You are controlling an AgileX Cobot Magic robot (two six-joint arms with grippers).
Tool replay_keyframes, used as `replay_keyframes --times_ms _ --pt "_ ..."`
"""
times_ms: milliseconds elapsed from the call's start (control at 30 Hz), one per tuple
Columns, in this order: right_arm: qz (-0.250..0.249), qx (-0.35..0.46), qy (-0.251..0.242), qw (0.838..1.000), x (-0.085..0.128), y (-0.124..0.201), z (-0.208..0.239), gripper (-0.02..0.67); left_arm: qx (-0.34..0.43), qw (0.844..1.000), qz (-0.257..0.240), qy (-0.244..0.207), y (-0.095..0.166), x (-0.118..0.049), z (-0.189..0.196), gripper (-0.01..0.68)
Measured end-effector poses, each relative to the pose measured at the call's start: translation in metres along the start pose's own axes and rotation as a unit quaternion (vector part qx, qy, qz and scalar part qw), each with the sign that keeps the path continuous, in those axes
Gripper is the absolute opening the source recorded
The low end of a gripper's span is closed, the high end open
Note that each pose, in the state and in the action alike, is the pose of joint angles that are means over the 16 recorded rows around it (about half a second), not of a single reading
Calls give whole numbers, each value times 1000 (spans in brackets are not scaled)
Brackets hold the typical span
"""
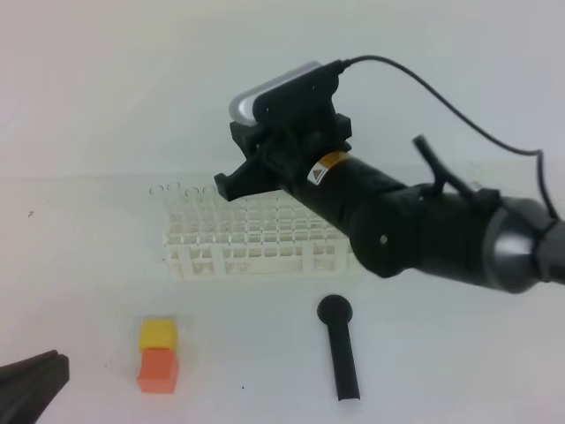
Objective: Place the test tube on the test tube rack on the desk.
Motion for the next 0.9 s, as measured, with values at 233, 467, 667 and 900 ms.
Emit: replay_keyframes --times_ms 233,467,667,900 --pt "0 -45 29 999 1 12 -15 113 0 1000 0 0 0 0 0 -1" --pt "-7 -63 39 997 4 17 -19 113 0 1000 0 0 0 0 0 -1" --pt "-10 -66 36 997 9 20 -21 113 0 1000 0 0 0 0 0 -1" --pt "-8 -59 31 998 17 29 -24 113 -1 1000 -2 -1 0 0 0 -1"
Point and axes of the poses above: a point on each arm's last joint axis where the gripper is mounted, z pointing back along that axis away from the gripper, x along the wrist's bending axis when the last joint is at zero, y = z × x, the point moved 9 cm from there along -z, pointing out along that axis toward the gripper, and after that the axes turned 9 degrees about z, right-handed, at the moved point
